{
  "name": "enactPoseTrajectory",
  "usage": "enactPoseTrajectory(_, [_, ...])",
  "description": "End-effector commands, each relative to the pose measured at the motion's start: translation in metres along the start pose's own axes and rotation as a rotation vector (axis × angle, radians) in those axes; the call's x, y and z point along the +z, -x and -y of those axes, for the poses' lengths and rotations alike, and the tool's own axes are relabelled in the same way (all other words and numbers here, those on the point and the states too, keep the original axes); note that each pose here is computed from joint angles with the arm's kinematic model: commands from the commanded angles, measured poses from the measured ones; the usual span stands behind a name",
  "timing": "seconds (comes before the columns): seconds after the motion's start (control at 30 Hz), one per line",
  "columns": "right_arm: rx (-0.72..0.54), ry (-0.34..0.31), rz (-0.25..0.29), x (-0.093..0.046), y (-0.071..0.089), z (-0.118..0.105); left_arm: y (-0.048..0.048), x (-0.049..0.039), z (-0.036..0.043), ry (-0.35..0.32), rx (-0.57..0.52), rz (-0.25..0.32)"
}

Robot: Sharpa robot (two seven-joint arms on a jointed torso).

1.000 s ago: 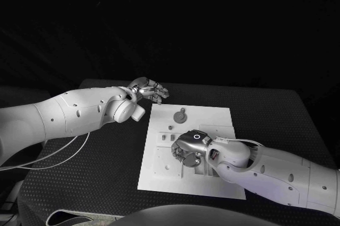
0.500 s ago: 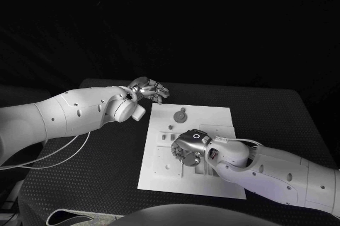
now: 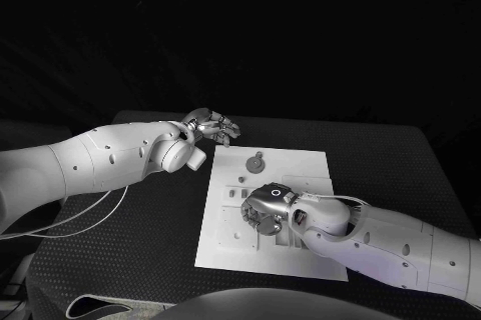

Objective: Assemble the parts on the task board

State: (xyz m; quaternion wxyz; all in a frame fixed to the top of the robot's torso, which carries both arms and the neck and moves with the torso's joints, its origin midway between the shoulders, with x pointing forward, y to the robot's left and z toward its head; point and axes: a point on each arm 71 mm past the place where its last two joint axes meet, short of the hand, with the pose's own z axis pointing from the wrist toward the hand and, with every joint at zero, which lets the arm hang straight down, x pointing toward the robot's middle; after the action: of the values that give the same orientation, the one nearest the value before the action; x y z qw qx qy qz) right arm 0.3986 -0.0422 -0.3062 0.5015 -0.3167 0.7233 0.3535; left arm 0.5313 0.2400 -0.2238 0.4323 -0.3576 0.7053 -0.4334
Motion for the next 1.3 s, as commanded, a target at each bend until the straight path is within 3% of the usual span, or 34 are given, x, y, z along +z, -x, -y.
enactPoseTrajectory(0.03, [-0.013, 0.001, -0.063, 0.0, -0.008, -0.001, -0.0026, 0.0006, 0.0026, -0.009, -0.008, -0.016])
enactPoseTrajectory(0.63, [-0.016, -0.02, -0.113, 0.002, -0.015, -0.001, -0.0025, -0.0001, 0.0033, -0.008, -0.008, -0.021])
enactPoseTrajectory(0.87, [0.008, -0.026, -0.042, 0.001, -0.011, 0.001, -0.0021, -0.0001, 0.0037, -0.008, -0.008, -0.02])
enactPoseTrajectory(1.3, [0.022, -0.031, 0.043, -0.006, -0.005, 0.004, -0.0011, -0.0004, 0.0034, -0.008, -0.008, -0.017])
